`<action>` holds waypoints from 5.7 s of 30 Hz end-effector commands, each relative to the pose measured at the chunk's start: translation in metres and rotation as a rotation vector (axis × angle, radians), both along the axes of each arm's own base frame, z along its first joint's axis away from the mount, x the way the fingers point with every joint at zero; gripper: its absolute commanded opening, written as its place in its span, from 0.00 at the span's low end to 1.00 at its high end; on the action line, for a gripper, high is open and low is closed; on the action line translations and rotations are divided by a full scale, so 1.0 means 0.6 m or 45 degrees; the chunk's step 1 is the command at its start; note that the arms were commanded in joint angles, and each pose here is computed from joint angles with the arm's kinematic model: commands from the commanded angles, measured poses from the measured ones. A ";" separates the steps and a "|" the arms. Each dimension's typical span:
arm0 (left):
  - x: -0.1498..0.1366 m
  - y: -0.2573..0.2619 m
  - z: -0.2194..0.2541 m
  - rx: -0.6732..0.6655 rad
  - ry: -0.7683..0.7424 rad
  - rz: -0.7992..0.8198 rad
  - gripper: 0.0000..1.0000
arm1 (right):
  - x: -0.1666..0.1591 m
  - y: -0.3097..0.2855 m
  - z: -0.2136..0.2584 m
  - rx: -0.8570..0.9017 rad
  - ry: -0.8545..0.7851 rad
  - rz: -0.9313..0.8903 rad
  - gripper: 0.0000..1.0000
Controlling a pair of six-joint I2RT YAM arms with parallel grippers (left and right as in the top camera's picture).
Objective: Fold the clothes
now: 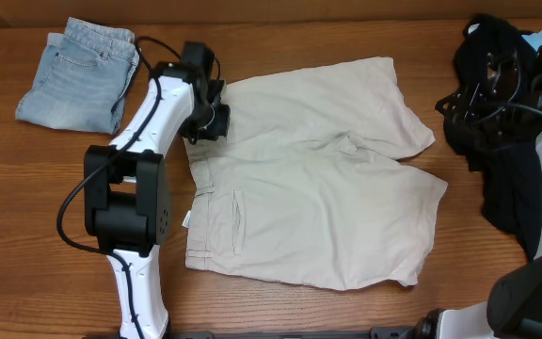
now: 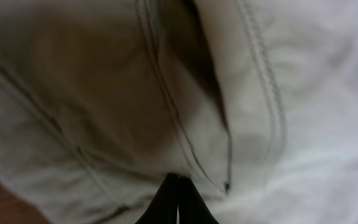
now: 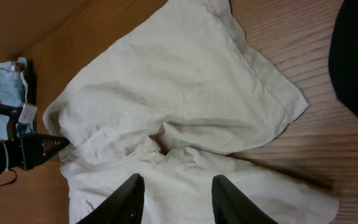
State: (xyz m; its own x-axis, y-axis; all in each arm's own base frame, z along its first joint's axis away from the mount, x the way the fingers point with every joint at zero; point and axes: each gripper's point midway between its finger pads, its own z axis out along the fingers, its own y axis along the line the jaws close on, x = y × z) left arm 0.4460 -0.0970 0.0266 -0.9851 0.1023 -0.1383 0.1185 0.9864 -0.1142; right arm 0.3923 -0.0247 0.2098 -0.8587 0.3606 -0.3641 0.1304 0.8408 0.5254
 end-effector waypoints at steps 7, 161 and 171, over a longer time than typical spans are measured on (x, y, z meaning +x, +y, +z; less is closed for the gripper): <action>0.041 0.062 -0.054 0.229 -0.192 0.065 0.04 | 0.007 0.021 -0.006 -0.148 0.003 0.048 0.39; -0.300 0.144 0.049 0.036 0.141 0.925 0.04 | -0.316 0.127 -0.297 -0.492 0.774 -0.617 0.04; -0.279 0.140 0.254 0.033 0.106 0.757 0.04 | -0.166 0.066 -0.053 -0.466 0.362 -0.554 0.04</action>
State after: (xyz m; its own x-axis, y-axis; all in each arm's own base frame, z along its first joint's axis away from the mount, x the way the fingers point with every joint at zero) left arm 0.2675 -0.0240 0.1416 -0.8569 -0.5150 0.0238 -0.5151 0.8531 -0.0830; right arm 0.2664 0.0401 0.1197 -0.7317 0.6665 -0.1427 0.6627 0.7446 0.0796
